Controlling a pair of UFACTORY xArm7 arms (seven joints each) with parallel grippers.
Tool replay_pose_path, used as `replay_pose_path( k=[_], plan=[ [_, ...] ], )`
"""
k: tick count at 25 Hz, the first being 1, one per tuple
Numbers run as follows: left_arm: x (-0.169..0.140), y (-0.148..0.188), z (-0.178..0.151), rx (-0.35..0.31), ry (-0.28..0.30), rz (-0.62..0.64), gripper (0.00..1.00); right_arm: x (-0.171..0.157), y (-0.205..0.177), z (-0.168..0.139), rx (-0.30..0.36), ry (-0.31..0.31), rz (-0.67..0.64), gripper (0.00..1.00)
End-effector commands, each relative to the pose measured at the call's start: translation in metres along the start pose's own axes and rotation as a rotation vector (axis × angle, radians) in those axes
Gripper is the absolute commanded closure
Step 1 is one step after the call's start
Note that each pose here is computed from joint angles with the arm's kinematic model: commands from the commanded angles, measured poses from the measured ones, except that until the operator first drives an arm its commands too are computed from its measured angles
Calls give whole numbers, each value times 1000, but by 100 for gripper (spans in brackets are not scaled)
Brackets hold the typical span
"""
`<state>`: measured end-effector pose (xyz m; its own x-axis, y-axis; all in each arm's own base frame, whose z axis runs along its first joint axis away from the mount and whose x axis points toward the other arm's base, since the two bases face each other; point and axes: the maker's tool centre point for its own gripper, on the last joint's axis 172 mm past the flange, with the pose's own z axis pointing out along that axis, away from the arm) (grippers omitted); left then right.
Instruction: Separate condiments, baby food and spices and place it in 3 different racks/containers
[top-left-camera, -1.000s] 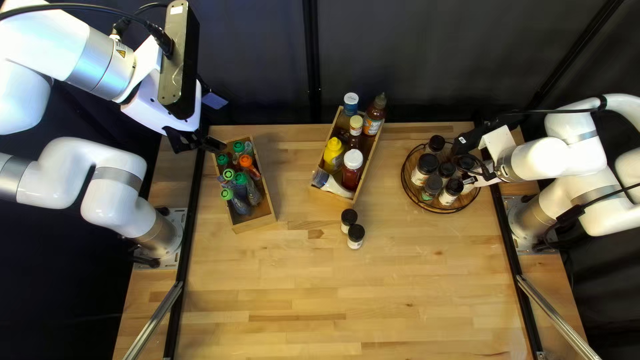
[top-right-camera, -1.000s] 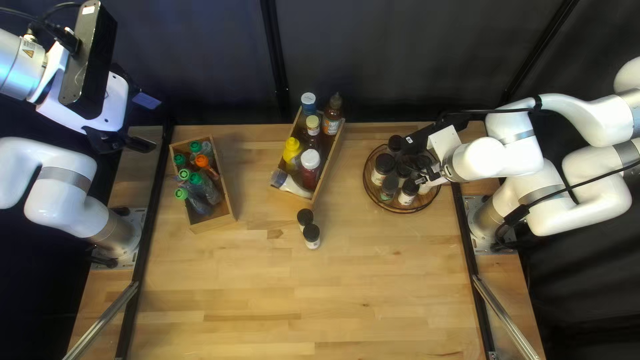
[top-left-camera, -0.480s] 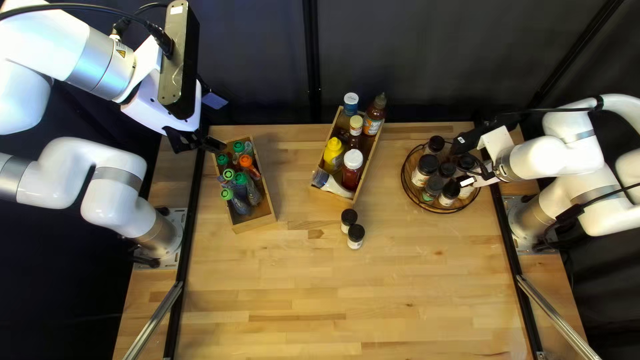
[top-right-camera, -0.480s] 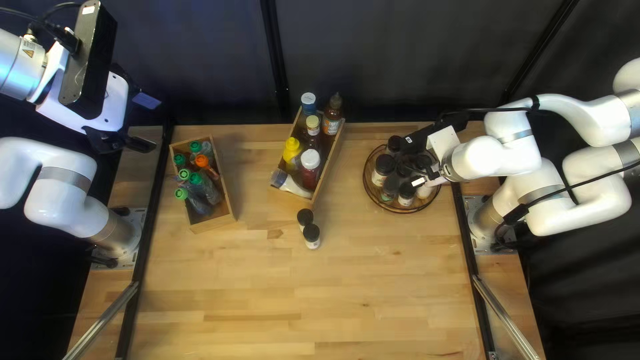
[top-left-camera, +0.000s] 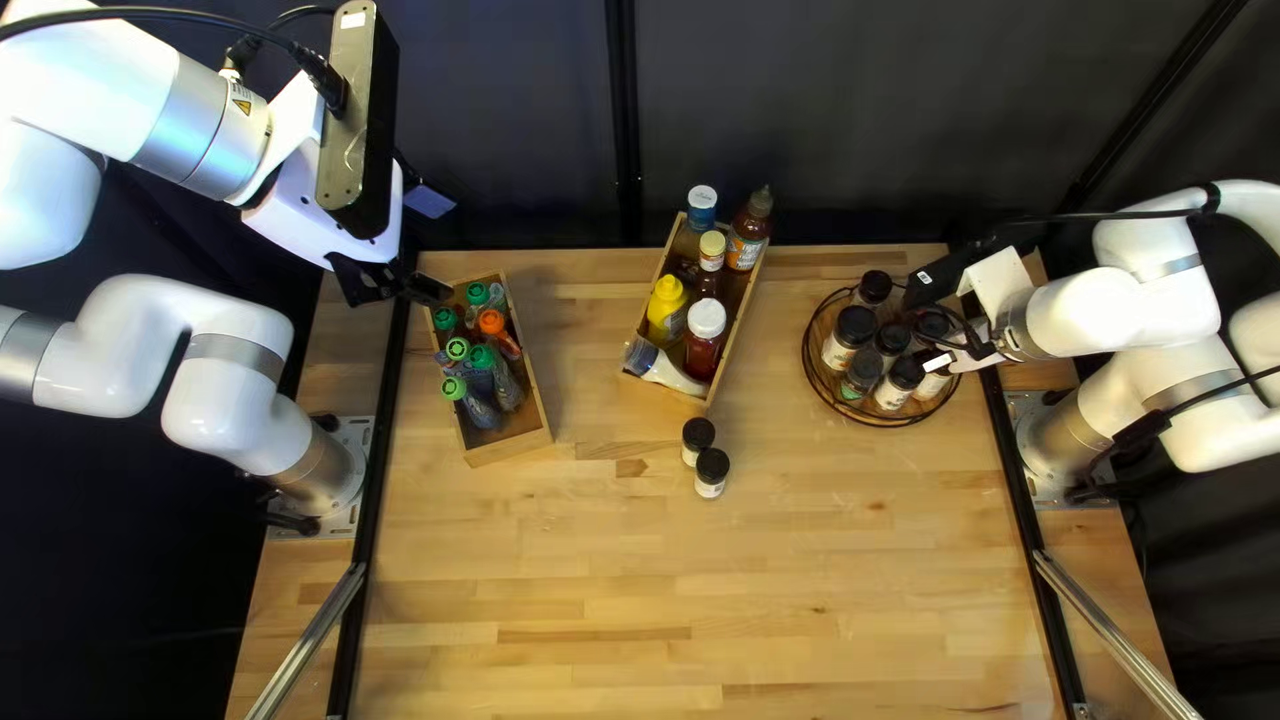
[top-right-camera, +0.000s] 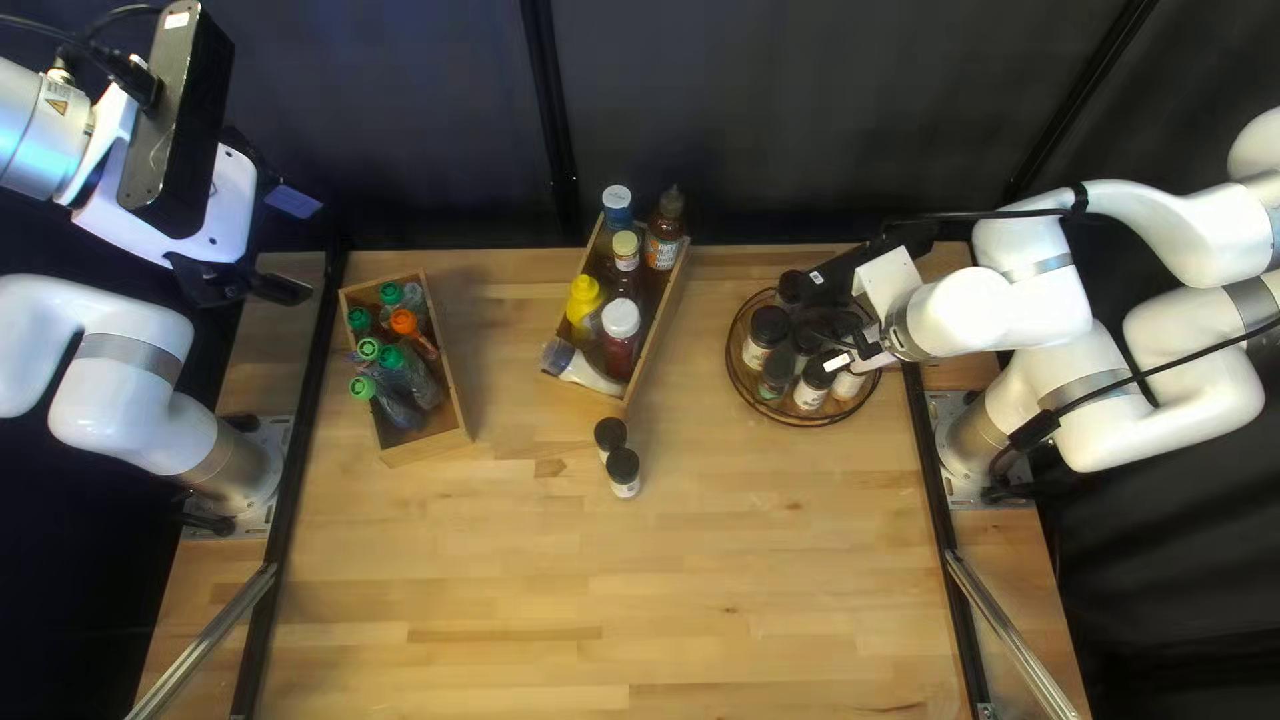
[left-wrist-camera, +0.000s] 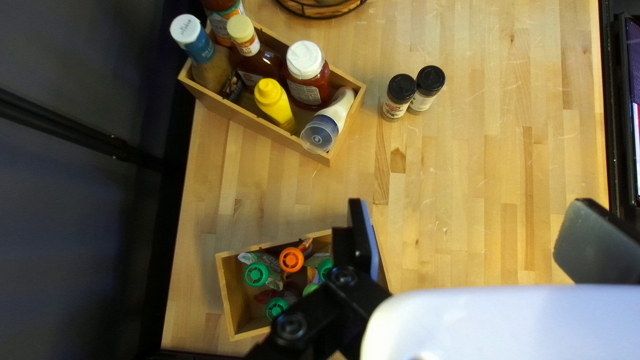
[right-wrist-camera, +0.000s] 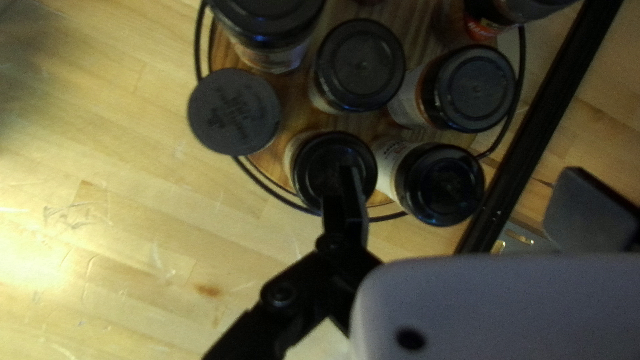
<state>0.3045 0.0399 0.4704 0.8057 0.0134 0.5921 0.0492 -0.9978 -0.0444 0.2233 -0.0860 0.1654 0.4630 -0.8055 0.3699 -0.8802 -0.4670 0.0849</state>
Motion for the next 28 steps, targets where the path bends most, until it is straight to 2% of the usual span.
replay_pose_path(
  k=[1,6,8,13,18,23,28],
  plan=[
    [0,0,0,0,0,0,0,-1,-56,-16,113,-21,-124,0],
    [0,0,0,0,0,0,0,-13,-136,-37,250,-42,-348,0],
    [0,0,0,0,0,0,0,-21,-159,-42,297,-23,-438,0],
    [0,0,0,0,0,0,0,-26,-205,-46,361,1,-591,0],
    [0,0,0,0,0,0,0,-14,-247,-42,334,5,-590,0],
    [0,0,0,0,0,0,0,-5,-292,-24,244,-2,-487,0],
    [0,0,0,0,0,0,0,0,-317,-9,194,-7,-399,0]
  ],
)
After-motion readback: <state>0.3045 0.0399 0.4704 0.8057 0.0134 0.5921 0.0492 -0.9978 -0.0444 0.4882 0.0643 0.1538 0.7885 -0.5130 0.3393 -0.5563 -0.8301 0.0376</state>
